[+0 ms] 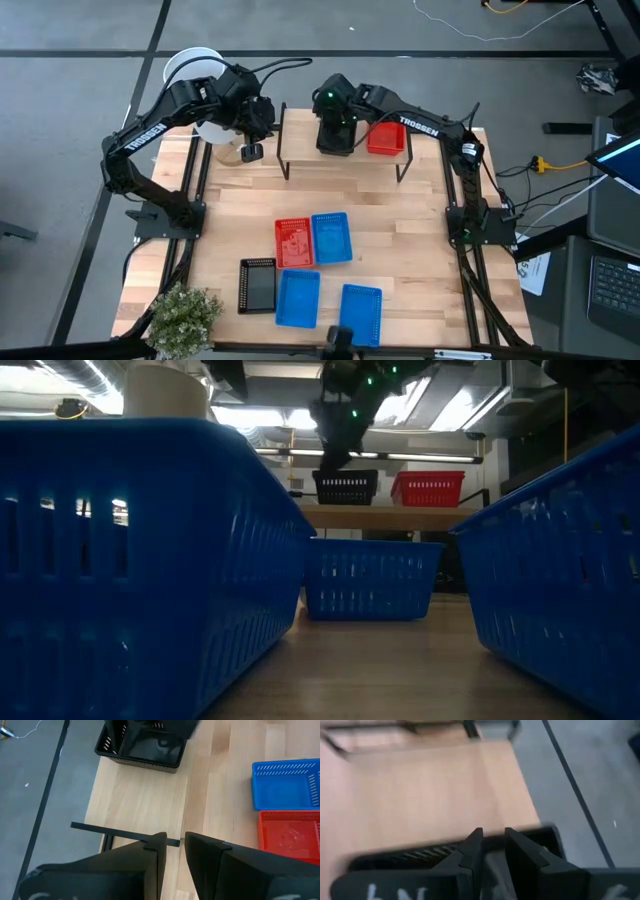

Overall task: Stack baskets on shelf by color
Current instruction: Stack the top black bin on top of the other black bin on the shelf

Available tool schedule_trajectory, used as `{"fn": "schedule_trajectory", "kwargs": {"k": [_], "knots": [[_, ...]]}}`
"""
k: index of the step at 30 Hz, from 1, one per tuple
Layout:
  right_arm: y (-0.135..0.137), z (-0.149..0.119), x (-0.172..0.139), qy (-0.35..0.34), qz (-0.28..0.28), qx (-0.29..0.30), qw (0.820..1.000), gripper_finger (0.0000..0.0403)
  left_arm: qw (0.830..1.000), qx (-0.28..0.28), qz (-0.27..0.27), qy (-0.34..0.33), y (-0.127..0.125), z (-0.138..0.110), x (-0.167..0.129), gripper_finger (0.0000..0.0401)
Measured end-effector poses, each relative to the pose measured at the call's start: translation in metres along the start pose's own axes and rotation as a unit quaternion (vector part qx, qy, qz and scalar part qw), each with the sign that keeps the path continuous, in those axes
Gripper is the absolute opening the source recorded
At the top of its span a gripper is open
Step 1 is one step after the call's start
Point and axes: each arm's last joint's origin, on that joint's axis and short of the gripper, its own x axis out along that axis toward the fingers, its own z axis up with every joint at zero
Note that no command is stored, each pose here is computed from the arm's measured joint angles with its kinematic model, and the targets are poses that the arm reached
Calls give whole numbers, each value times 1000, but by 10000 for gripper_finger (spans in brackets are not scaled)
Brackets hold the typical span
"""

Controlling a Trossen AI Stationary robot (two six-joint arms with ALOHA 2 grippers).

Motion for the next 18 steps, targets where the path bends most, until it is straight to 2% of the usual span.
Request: {"fn": "schedule_trajectory", "kwargs": {"k": [3, 8, 12, 18], "knots": [[17, 9, -7, -18, 16, -26, 999, 79, 1000, 0, 0, 0, 0, 0, 0, 63], [46, 10, -8, -23, 87, -63, 994, 79, 1000, 0, 0, 0, 0, 0, 0, 63], [56, 4, -2, 8, 75, -74, 994, 79, 1000, 0, 0, 0, 0, 0, 0, 63], [55, 3, -4, 21, 45, -74, 996, 79, 1000, 0, 0, 0, 0, 0, 0, 63]]}}
